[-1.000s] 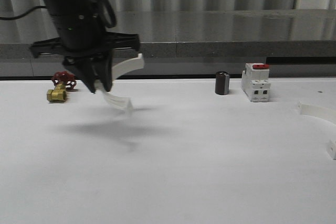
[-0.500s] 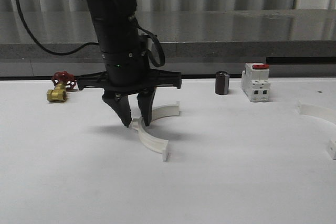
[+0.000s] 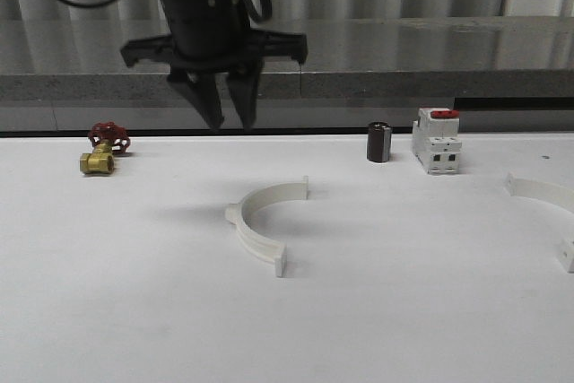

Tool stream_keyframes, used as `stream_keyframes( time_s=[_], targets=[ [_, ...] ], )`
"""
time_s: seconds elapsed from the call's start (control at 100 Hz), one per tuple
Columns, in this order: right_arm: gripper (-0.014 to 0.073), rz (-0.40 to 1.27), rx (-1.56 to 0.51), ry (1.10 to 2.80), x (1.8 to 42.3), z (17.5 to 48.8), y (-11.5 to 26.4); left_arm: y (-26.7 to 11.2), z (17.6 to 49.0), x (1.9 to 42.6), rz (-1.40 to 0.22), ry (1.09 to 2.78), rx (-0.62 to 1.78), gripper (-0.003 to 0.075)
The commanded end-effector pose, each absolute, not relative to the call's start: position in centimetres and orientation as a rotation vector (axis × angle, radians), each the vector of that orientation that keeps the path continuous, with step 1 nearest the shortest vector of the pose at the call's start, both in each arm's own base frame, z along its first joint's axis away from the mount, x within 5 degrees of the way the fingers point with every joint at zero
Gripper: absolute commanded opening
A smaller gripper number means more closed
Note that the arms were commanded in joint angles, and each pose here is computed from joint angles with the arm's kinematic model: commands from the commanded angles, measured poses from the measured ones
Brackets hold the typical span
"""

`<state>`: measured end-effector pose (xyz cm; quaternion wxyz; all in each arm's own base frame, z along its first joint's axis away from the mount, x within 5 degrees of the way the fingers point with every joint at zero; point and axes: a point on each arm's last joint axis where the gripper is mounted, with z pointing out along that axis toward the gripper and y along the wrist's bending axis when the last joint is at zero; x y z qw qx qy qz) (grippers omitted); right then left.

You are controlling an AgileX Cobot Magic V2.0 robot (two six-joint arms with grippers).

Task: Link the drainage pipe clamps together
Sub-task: 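Raise the left gripper away from the placed clamp half, then move the right gripper down and grasp the other white clamp half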

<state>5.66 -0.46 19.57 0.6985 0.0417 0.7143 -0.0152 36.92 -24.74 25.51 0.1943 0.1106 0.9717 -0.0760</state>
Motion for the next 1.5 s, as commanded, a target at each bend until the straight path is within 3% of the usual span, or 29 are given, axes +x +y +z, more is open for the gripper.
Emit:
stream_keyframes(
  time_s=[0.0,0.26,0.51,0.75,1.15,1.49],
  targets=[
    [-0.0066,-0.044,0.082,1.480,5.4,20.9,-0.4,-22.9,31.8,35.8,-0.253,2.589,0.297,-0.0018],
    [-0.0066,-0.044,0.082,1.480,5.4,20.9,-0.4,-16.5,36.9,33.3,-0.244,2.452,0.186,-0.0020],
    [-0.0066,-0.044,0.082,1.480,5.4,20.9,-0.4,-8.8,37.9,28.7,-0.183,2.383,0.040,-0.0019],
    [-0.0066,-0.044,0.082,1.480,5.4,20.9,-0.4,-3.4,37.7,21.7,-0.136,2.275,-0.083,-0.0020],
    [-0.0066,-0.044,0.082,1.478,5.4,21.0,-0.4,-1.3,34.1,10.7,-0.208,2.039,-0.111,-0.0020],
    [-0.0066,0.055,0.146,1.569,4.9,23.7,-0.2,-1.0,31.3,6.2,-0.303,1.907,-0.129,-0.0020]
  ],
)
